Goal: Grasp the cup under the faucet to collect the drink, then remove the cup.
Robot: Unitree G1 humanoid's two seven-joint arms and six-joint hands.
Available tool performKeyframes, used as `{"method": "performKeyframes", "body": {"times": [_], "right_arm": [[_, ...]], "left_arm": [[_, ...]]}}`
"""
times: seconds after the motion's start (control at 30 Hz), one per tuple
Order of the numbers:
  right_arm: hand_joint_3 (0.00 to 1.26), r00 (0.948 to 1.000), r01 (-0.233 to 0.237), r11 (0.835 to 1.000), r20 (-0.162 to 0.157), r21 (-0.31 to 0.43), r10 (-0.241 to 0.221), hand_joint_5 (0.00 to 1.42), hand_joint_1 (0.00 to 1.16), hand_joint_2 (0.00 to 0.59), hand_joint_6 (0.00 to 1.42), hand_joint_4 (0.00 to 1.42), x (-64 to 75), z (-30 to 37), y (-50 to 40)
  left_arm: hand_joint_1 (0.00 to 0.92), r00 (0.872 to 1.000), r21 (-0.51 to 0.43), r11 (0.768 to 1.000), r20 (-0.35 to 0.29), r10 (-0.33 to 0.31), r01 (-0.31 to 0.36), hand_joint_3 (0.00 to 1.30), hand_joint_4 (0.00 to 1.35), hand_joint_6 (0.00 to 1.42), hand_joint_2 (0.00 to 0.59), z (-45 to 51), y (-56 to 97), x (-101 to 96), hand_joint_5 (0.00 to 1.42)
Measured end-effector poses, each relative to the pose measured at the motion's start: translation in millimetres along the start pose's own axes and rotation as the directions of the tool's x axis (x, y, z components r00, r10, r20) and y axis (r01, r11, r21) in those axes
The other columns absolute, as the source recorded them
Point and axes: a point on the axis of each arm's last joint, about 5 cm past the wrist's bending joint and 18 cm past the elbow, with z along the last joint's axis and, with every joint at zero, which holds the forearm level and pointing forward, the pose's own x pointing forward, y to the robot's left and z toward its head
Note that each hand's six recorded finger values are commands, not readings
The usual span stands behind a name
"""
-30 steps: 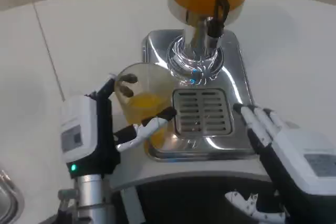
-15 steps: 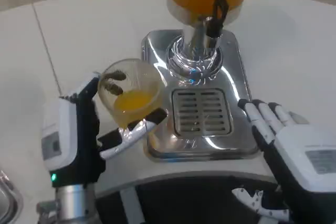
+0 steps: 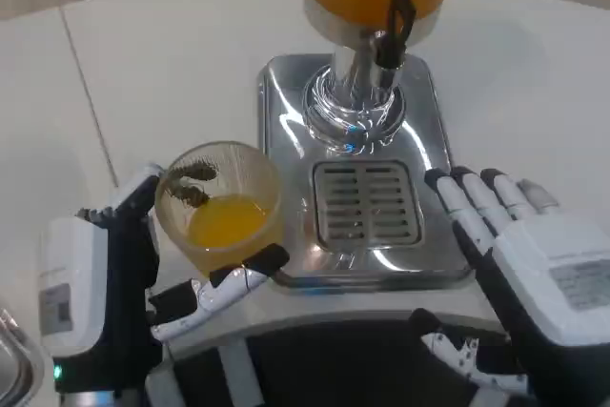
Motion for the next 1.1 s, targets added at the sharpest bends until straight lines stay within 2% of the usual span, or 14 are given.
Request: {"method": "performKeyframes", "body": {"times": [0.13,0.33,0.47,0.57,0.73,0.9,1.1], "right_arm": [[0.0,1.0,-0.001,1.0,0.001,-0.008,0.001,0.0,0.48,0.381,0.03,0.0,-6.1,3.8,3.0],[0.0,0.9986,0.052,0.998,0.008,-0.02,-0.052,0.0,0.48,0.384,0.03,0.0,-14.1,9.0,4.1],[0.0,0.9988,0.045,0.999,0.02,-0.014,-0.045,0.0,0.46,0.388,0.02,0.0,-15.4,11.4,5.5],[0.0,0.9981,0.05,0.999,0.036,0.005,-0.05,0.0,0.43,0.392,0.02,0.0,-20.2,15.6,9.8],[0.0,0.998,0.042,0.999,0.046,0.021,-0.043,0.0,0.42,0.391,0.02,0.0,-27.5,18.9,13.4],[0.0,0.9975,0.046,0.998,0.052,0.041,-0.048,0.0,0.42,0.391,0.02,0.0,-32.1,22.2,11.0],[0.0,0.9955,0.068,0.996,0.063,0.058,-0.072,0.0,0.42,0.396,0.02,0.0,-39.3,25.5,3.6]], "left_arm": [[0.587,1.0,-0.012,1.0,0.009,-0.014,0.014,1.1,1.22,1.42,0.076,3.9,5.6,-6.2,1.42],[0.581,0.998,-0.023,0.998,-0.013,-0.063,0.063,1.09,1.22,1.42,0.084,9.3,16.9,-25.5,1.42],[0.578,0.997,-0.046,0.996,0.014,-0.076,0.077,1.09,1.22,1.42,0.086,17.8,25.7,-33.5,1.42],[0.579,0.996,-0.072,0.993,0.032,-0.089,0.091,1.09,1.21,1.42,0.085,25.3,29.8,-39.3,1.42],[0.578,0.993,-0.087,0.989,0.003,-0.121,0.121,1.09,1.21,1.42,0.086,30.7,33.3,-51.0,1.42],[0.577,0.991,-0.101,0.986,0.003,-0.132,0.131,1.09,1.21,1.42,0.086,34.5,34.1,-54.1,1.42],[0.581,0.99,-0.113,0.984,-0.013,-0.139,0.137,1.09,1.21,1.42,0.084,37.2,33.4,-57.7,1.42]]}}
